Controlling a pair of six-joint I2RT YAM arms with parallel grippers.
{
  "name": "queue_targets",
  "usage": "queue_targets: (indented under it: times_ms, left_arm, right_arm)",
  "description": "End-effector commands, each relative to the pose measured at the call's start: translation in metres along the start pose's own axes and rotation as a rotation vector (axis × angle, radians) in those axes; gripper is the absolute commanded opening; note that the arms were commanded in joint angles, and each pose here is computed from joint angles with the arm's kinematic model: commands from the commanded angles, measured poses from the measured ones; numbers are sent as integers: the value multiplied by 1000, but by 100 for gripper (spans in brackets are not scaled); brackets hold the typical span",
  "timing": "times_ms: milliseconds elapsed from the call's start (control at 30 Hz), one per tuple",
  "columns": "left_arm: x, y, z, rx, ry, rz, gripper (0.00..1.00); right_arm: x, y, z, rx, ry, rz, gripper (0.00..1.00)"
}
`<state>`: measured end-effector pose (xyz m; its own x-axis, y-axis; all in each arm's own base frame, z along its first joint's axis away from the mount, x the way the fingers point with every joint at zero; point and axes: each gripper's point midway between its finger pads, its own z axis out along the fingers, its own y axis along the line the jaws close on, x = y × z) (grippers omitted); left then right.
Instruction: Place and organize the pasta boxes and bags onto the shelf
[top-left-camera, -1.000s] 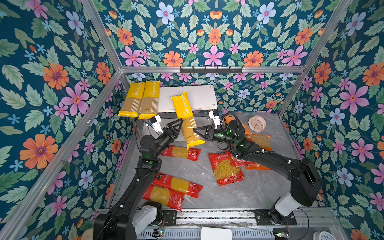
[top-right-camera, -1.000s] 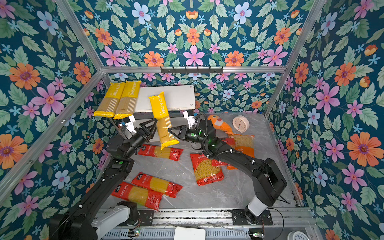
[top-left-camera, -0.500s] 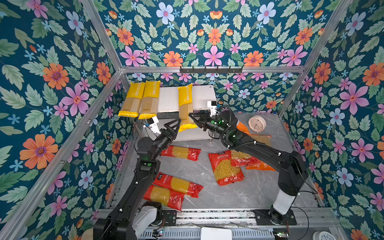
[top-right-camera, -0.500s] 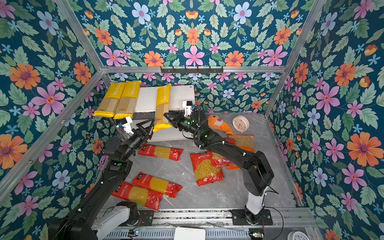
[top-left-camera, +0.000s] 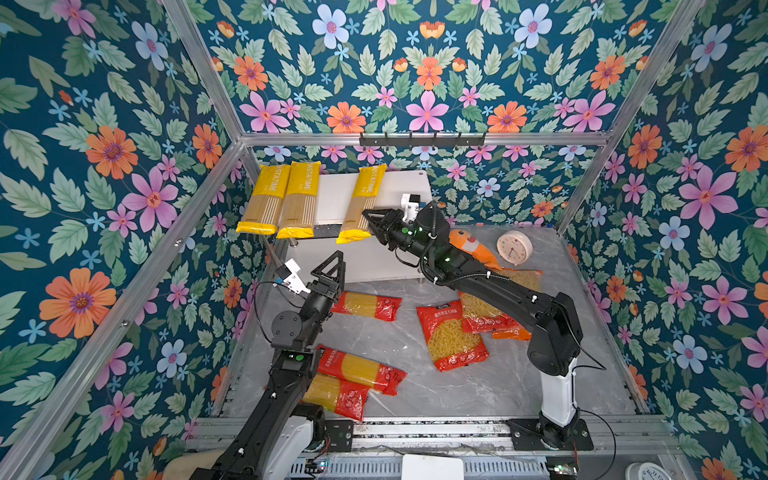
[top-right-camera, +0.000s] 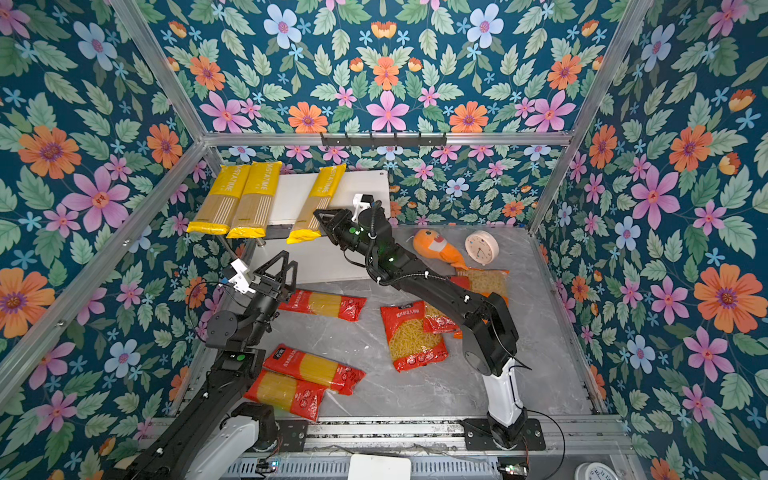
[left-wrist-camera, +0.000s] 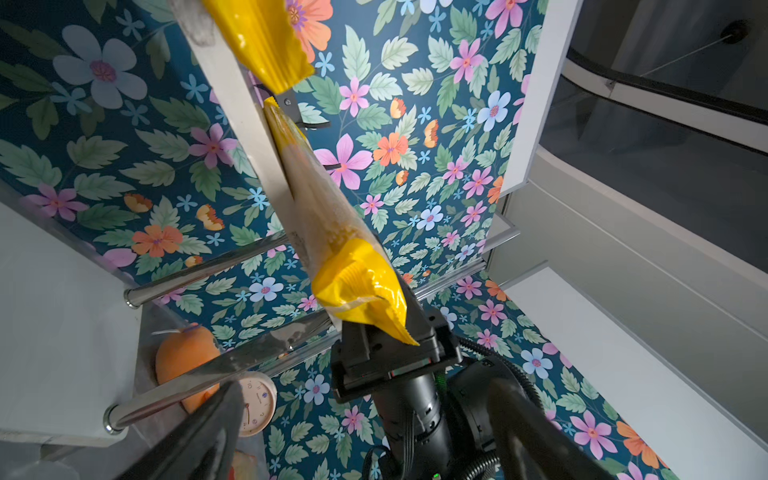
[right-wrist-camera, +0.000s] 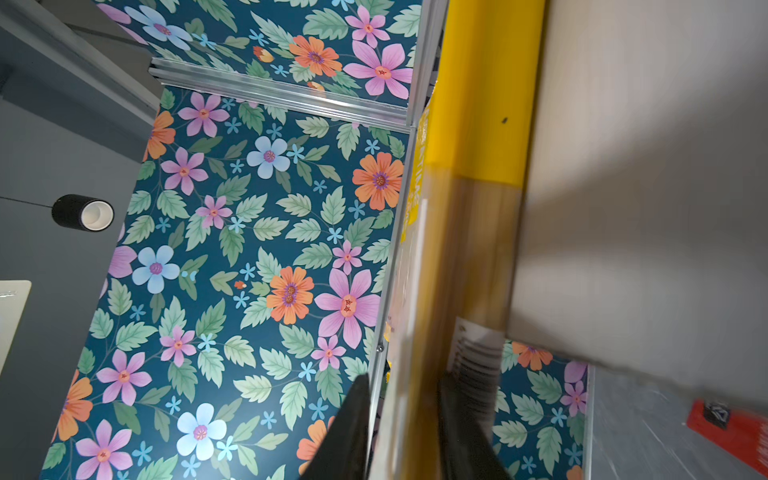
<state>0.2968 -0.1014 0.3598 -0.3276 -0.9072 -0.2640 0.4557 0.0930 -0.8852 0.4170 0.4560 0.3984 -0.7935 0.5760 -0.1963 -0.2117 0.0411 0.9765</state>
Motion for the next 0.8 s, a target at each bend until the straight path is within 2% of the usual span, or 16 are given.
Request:
queue_targets:
  times_ms: [0, 233, 433, 667, 767]
  left_arm:
    - [-8, -15, 4, 76, -50, -1, 95]
    - [7, -14, 32, 68, -13, -6, 95]
    - [12, -3, 64, -38, 19, 15, 90]
    - [4, 17, 80, -115, -69, -29, 70]
    - [10, 15, 86, -110, -75, -23, 56]
  right_arm:
    - [2, -8, -8, 48, 7, 11, 35]
    - [8, -12, -29, 81, 46, -19, 50]
    - [14, -28, -62, 117, 59, -57, 53]
    - [32, -85, -117, 234, 65, -25, 53]
    - [39, -106, -135, 279, 67, -15, 53]
